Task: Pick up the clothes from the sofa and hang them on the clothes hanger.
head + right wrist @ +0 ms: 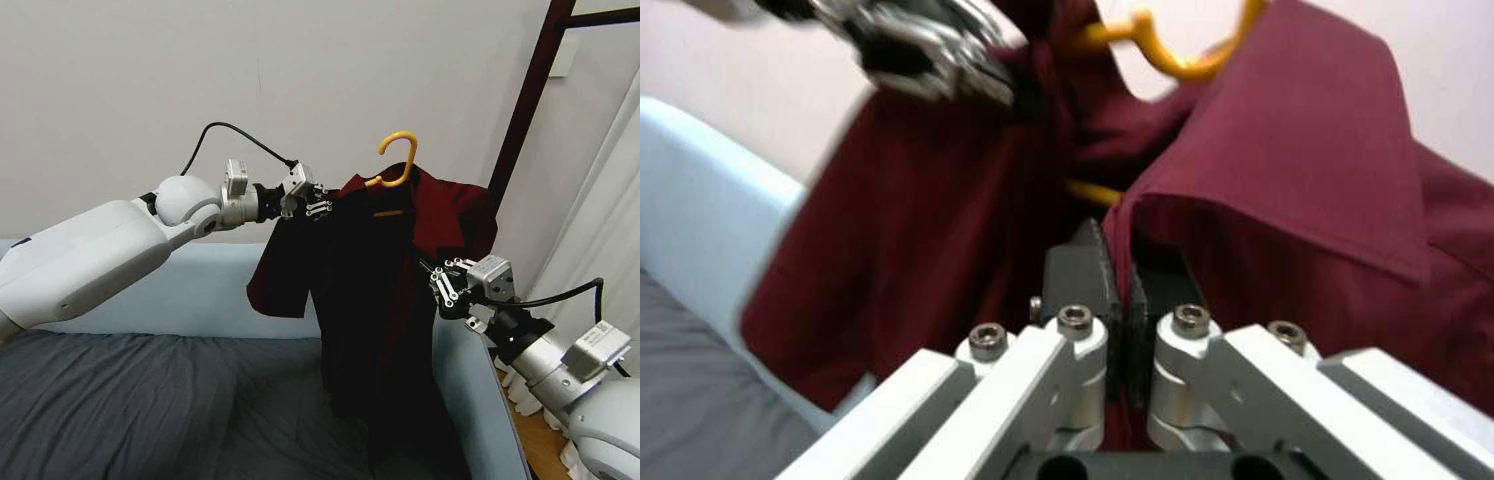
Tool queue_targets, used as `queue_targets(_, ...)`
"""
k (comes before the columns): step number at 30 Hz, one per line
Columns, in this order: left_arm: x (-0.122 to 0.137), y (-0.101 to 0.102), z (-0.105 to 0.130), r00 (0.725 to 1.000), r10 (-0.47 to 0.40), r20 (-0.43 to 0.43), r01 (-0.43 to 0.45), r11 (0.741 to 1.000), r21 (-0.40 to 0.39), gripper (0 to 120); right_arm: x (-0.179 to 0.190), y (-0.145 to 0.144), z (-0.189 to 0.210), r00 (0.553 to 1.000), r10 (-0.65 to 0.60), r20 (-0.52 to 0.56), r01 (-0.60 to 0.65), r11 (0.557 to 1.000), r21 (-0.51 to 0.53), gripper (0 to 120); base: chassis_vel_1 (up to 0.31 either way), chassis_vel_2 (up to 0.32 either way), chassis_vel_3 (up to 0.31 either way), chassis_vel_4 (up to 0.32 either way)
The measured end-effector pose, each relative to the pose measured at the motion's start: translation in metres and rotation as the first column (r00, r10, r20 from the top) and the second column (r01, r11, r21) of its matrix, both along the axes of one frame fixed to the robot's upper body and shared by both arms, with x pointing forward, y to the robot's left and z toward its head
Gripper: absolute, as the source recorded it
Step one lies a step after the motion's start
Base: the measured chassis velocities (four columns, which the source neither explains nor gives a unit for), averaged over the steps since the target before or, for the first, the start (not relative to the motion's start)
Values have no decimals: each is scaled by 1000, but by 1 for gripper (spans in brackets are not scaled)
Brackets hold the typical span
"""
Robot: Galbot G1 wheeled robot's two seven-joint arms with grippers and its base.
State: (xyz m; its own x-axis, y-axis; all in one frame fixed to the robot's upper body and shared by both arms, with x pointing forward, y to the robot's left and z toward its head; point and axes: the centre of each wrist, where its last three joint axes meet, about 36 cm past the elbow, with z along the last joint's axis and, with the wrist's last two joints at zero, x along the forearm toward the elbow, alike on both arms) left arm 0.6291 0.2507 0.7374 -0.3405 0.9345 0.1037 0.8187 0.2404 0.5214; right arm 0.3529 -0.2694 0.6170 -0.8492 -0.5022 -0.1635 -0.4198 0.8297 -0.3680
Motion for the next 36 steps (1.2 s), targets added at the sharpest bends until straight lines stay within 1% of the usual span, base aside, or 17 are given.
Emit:
queue_targets(5, -2, 9, -1, 1000, -16, -2, 16, 1000, 12, 7, 4, -3, -4, 1000, 8, -20, -8, 1000, -7, 0, 0, 0, 0, 0)
queue_targets(7, -2, 11, -2, 1000, -16, -1, 16, 1000, 13, 7, 1, -1, -5, 999, 30, -35, -30, 1000, -7, 6, 0, 0, 0, 0)
queue_targets(8, -2, 11, -2, 1000, -16, -1, 16, 1000, 13, 7, 1, -1, -5, 999, 30, -35, -30, 1000, -7, 6, 0, 0, 0, 0)
queue_targets(11, 1, 12, -2, 1000, -8, 4, 8, 1000, 11, 7, -3, 0, -14, 996, 46, -70, -48, 998, -28, 22, 0, 0, 0, 0)
queue_targets(12, 1, 12, -2, 1000, -8, 4, 8, 1000, 11, 7, -4, 0, -19, 995, 46, -84, -49, 998, -34, 25, 0, 0, 0, 0)
queue_targets(13, 1, 12, -2, 1000, -8, 4, 8, 1000, 11, 7, -4, 0, -19, 995, 46, -84, -49, 998, -34, 25, 0, 0, 0, 0)
queue_targets(17, 5, 15, -2, 1000, -2, 13, 2, 1000, 11, 7, -14, 0, -44, 988, 50, -148, -59, 996, -60, 41, 0, 0, 0, 0)
queue_targets(18, 5, 15, -2, 1000, -2, 13, 2, 1000, 11, 7, -14, 0, -44, 988, 50, -148, -59, 996, -60, 41, 0, 0, 0, 0)
queue_targets(20, 5, 22, -3, 1000, 4, 16, -4, 1000, 14, 7, -23, 2, -49, 984, 63, -165, -72, 996, -51, 51, 0, 0, 0, 0)
queue_targets(23, 4, 38, -4, 1000, 17, 13, -17, 1000, 20, 7, -29, 5, -44, 984, 84, -157, -89, 996, -29, 65, 0, 0, 0, 0)
queue_targets(24, 4, 38, -4, 1000, 17, 13, -17, 1000, 20, 7, -29, 5, -44, 984, 84, -157, -89, 996, -29, 65, 0, 0, 0, 0)
queue_targets(26, 5, 49, -6, 1000, 17, 23, -17, 1000, 21, 7, -30, 5, -37, 985, 91, -144, -92, 996, 1, 71, 0, 0, 0, 0)
queue_targets(29, 2, 70, -8, 999, 27, 33, -28, 999, 25, 7, -25, 2, -25, 983, 104, -148, -98, 994, 47, 86, 0, 0, 0, 0)
queue_targets(30, 2, 72, -9, 999, 26, 35, -27, 999, 25, 7, -24, 1, -23, 984, 107, -145, -100, 994, 52, 90, 0, 0, 0, 0)
queue_targets(31, 2, 72, -9, 999, 26, 35, -27, 999, 25, 7, -24, 1, -23, 984, 107, -145, -100, 994, 52, 90, 0, 0, 0, 0)
queue_targets(34, 1, 81, -10, 999, 7, 39, -9, 999, 40, 7, -17, -9, -9, 980, 117, -160, -107, 992, 72, 98, 0, 0, 0, 0)
queue_targets(36, 1, 83, -11, 999, -8, 40, 6, 999, 48, 7, -15, -12, -2, 977, 127, -173, -115, 990, 77, 100, 0, 0, 0, 0)
